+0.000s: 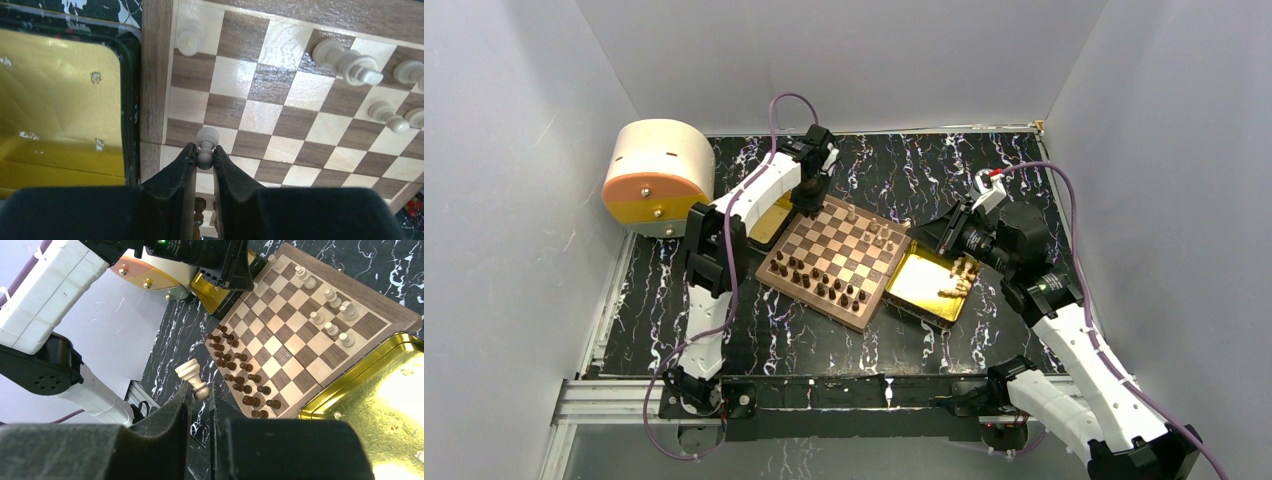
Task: Set up the chess pieces on the board
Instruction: Place the chess piece on the chessboard.
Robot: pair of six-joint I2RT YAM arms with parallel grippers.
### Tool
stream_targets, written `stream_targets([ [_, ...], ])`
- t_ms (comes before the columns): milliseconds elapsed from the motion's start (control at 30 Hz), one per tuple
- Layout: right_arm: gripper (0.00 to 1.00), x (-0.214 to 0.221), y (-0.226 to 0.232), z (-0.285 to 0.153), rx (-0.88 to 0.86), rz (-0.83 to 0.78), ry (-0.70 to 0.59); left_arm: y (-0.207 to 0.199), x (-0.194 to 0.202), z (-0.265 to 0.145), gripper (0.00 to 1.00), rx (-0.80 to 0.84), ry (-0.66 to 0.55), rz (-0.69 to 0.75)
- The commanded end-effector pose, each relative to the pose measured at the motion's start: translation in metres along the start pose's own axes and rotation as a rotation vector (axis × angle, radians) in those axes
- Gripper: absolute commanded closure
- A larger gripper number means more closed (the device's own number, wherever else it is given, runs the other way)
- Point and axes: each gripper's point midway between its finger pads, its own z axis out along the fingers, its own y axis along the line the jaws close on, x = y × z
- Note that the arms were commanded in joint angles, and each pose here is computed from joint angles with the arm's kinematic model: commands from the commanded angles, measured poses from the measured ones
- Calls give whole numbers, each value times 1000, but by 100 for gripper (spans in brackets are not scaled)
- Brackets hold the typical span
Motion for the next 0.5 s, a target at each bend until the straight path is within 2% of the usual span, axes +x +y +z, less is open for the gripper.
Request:
stream_targets([
  [0,100,-23,22,-9,-45,-61,-76,6,-12,-2,93,-17,-19,17],
  [467,100,-28,21,-9,-31,-66,-92,14,-18,21,91,-82,-3,42],
])
